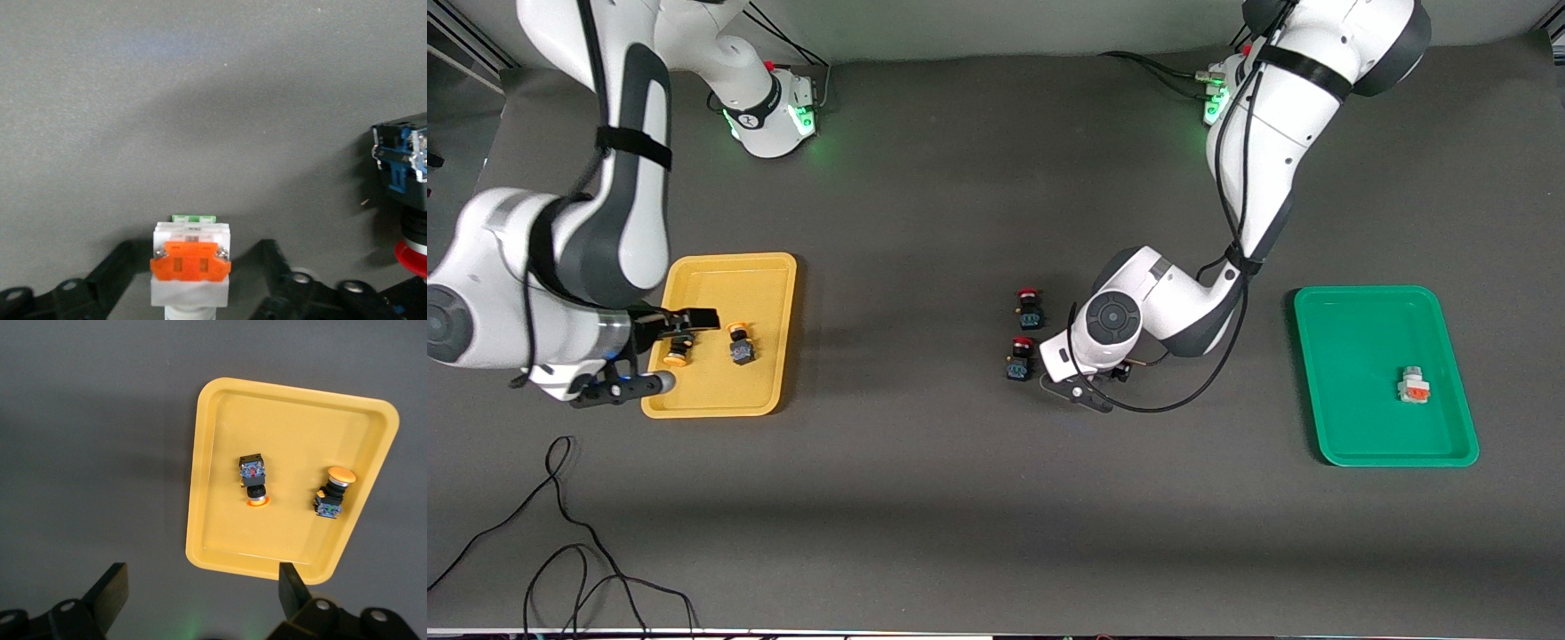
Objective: Place green and yellow buttons in trays
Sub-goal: 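Carry the white switch to the green tray while the right gripper withdraws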
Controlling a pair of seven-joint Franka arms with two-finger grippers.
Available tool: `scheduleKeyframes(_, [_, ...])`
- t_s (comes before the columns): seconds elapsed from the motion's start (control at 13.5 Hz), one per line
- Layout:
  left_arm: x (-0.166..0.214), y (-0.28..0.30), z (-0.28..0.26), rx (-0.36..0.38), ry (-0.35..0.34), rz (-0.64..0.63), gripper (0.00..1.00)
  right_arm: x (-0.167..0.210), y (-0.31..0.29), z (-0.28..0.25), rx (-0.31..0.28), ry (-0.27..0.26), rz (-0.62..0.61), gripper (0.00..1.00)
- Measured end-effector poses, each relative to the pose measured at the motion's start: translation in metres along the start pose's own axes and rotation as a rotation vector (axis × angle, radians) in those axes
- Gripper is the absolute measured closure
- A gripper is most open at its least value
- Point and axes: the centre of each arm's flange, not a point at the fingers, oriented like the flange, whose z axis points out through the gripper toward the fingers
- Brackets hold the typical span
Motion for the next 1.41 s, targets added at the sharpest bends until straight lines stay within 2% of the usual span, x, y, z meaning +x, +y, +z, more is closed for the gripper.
scheduleKeyframes(0.22, [0.001,0.001,-0.008,0.001,0.008,-0.056,0.56,-0.01,-0.005,-0.037,-0.018,0.024,-0.022,0.0])
scheduleKeyframes(0.52, [0.001,-0.003,-0.014,0.013,-0.011,-0.088,0.58,-0.024,-0.003,-0.065,-0.064,0.028,-0.032,0.0])
scheduleKeyframes(0.74, [0.004,-0.027,-0.069,0.071,-0.076,-0.143,0.58,-0.041,0.006,-0.087,-0.071,0.049,-0.025,0.0])
scheduleKeyframes(0.89, [-0.001,-0.063,-0.136,0.12,-0.121,-0.203,0.58,-0.052,0.004,-0.096,-0.078,0.048,0.003,0.0])
scheduleKeyframes(1.11, [-0.02,-0.135,-0.233,0.16,-0.152,-0.321,0.58,-0.069,0.012,-0.098,-0.077,0.063,0.023,0.0])
scheduleKeyframes(1.26, [-0.034,-0.184,-0.263,0.168,-0.17,-0.396,0.58,-0.087,0.02,-0.098,-0.059,0.092,0.033,0.0])
scheduleKeyframes(1.41, [-0.044,-0.243,-0.268,0.148,-0.181,-0.404,0.58,-0.104,0.027,-0.101,-0.041,0.115,0.045,0.0])
